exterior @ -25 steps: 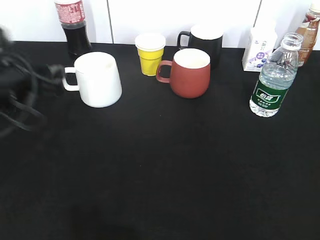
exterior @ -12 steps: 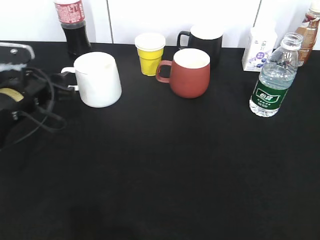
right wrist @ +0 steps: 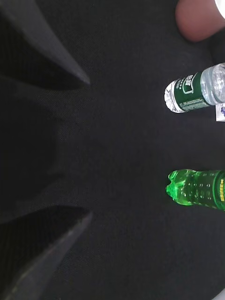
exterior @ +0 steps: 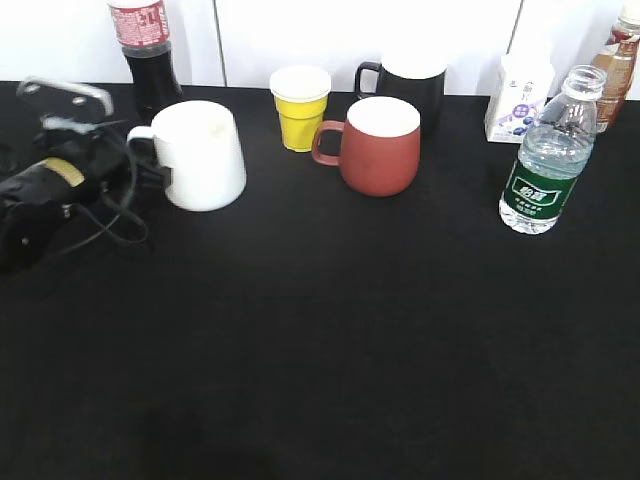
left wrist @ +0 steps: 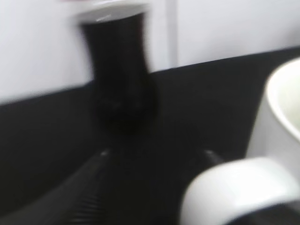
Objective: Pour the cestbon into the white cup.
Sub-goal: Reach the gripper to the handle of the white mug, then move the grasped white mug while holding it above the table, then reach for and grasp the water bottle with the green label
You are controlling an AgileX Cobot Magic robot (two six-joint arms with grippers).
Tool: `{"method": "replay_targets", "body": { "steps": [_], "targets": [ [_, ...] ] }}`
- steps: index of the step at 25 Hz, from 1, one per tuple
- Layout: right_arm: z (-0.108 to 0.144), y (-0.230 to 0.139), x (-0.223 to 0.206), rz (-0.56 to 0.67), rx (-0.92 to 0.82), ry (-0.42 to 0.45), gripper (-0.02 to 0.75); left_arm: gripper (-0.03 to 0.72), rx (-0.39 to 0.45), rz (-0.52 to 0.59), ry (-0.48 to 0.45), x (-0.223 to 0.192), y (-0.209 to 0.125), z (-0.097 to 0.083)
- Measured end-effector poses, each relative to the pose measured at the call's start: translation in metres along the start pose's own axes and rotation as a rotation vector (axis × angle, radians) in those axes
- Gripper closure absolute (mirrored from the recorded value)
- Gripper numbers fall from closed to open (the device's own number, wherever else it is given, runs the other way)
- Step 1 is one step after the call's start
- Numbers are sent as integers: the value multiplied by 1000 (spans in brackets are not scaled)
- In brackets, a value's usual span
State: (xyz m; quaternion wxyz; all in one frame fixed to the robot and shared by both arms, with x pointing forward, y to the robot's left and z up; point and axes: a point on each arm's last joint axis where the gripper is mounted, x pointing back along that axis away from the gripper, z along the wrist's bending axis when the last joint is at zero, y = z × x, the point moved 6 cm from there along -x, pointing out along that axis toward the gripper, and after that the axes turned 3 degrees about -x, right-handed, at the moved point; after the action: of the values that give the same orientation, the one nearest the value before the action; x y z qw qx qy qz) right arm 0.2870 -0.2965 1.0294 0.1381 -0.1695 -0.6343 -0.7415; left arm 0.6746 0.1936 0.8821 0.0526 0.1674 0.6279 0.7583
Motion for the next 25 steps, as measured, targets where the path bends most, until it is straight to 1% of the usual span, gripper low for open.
{"method": "replay_targets", "body": {
  "steps": [1, 2, 3, 5, 6, 7, 8, 10, 11, 12, 13, 15, 16, 17, 20, 21, 22, 23, 24, 25],
  "targets": [
    [0, 0, 0, 0, 0, 0, 153, 438, -16, -6, -24, -2, 1, -3],
    [0, 0, 0, 0, 0, 0, 153, 596, -14, -17, -32, -4, 3, -4],
    [0, 0, 0, 0, 0, 0, 153, 636, 15, -19, -32, -4, 3, -4],
    [0, 0, 0, 0, 0, 0, 153, 639, 138, -1, -44, 2, 0, -6],
    [0, 0, 0, 0, 0, 0, 153, 643, 163, 10, -84, 12, 3, -13],
    [0, 0, 0, 0, 0, 0, 153, 643, 160, 17, -146, 24, 10, -22],
    [0, 0, 0, 0, 0, 0, 153, 645, 163, -2, -206, 39, 25, -30],
    [0, 0, 0, 0, 0, 0, 153, 645, 147, -72, -281, 72, 53, -44],
    [0, 0, 0, 0, 0, 0, 153, 645, 128, -97, -324, 88, 63, -55],
    [0, 0, 0, 0, 0, 0, 153, 645, 101, -116, -379, 102, 71, -70],
    [0, 0, 0, 0, 0, 0, 153, 645, 76, -134, -435, 115, 78, -85],
    [0, 0, 0, 0, 0, 0, 153, 645, 52, -142, -531, 133, 82, -115],
    [0, 0, 0, 0, 0, 0, 153, 645, 46, -145, -564, 137, 83, -126],
    [0, 0, 0, 0, 0, 0, 153, 645, 46, -147, -581, 139, 84, -132],
    [0, 0, 0, 0, -1, 2, 153, 643, 54, -165, -571, 141, 90, -131],
    [4, 2, 1, -8, 4, 23, 153, 641, 54, -175, -570, 142, 93, -130],
    [13, 20, 0, -69, 48, 78, 153, 641, 54, -177, -569, 143, 93, -130],
    [25, 47, -4, -171, 105, 136, 153, 639, 54, -178, -569, 143, 94, -130],
    [30, 76, -12, -281, 139, 152, 153, 638, 54, -179, -569, 143, 94, -130],
    [32, 98, -27, -345, 143, 151, 153, 636, 54, -179, -569, 143, 94, -130]
  ]
}}
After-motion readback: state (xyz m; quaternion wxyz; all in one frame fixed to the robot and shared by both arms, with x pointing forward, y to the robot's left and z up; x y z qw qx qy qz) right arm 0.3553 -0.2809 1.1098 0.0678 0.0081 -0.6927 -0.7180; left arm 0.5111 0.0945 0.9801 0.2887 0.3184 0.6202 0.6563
